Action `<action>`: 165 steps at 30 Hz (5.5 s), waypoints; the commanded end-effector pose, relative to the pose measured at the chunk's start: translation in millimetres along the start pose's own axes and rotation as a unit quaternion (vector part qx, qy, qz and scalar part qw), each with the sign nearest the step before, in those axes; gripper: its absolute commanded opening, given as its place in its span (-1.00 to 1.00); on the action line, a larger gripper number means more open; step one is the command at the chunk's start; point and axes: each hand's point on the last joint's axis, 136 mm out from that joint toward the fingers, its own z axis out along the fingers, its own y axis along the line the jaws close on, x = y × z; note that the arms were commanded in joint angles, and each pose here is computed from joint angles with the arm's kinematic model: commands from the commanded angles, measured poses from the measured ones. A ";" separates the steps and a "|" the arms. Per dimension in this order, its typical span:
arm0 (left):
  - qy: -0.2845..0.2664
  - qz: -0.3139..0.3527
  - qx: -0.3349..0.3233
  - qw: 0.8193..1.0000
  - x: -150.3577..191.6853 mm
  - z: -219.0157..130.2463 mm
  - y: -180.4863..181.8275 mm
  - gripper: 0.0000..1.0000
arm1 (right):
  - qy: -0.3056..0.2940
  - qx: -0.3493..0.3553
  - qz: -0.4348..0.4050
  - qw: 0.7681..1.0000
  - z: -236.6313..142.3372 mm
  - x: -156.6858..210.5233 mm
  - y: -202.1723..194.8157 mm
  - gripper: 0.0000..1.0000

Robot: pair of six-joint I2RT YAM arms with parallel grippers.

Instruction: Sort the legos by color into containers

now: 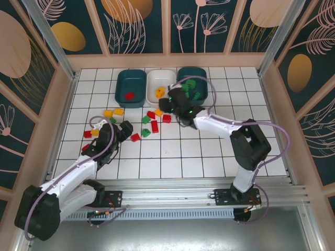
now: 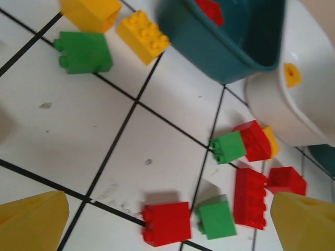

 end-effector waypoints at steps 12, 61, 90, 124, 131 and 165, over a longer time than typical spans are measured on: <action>0.036 -0.014 0.052 0.998 2.3 -10.0 -23.5 0.97 | 0.139 -0.004 -0.025 0.990 51.3 117.3 14.7 0.19; 0.100 0.033 0.071 0.992 34.3 -6.6 -18.4 0.97 | -0.040 -0.087 -0.069 0.993 118.5 -106.6 97.2 0.27; 0.168 0.177 -0.105 0.964 73.6 74.1 -1.3 0.42 | 0.016 0.003 0.017 1.000 -15.0 42.3 -47.5 0.24; 0.198 0.219 -0.116 0.948 98.9 76.1 -3.5 -0.18 | -0.006 0.014 0.025 1.000 -48.6 41.7 -72.0 0.23; 0.172 0.224 -0.107 0.953 79.3 66.7 -19.1 -0.20 | -0.008 0.010 0.028 1.000 -50.0 40.3 -70.3 0.22; 0.074 0.162 -0.103 0.979 -110.9 178.8 -94.1 -0.22 | 0.044 -0.028 -0.066 0.996 -9.0 46.3 -16.4 0.26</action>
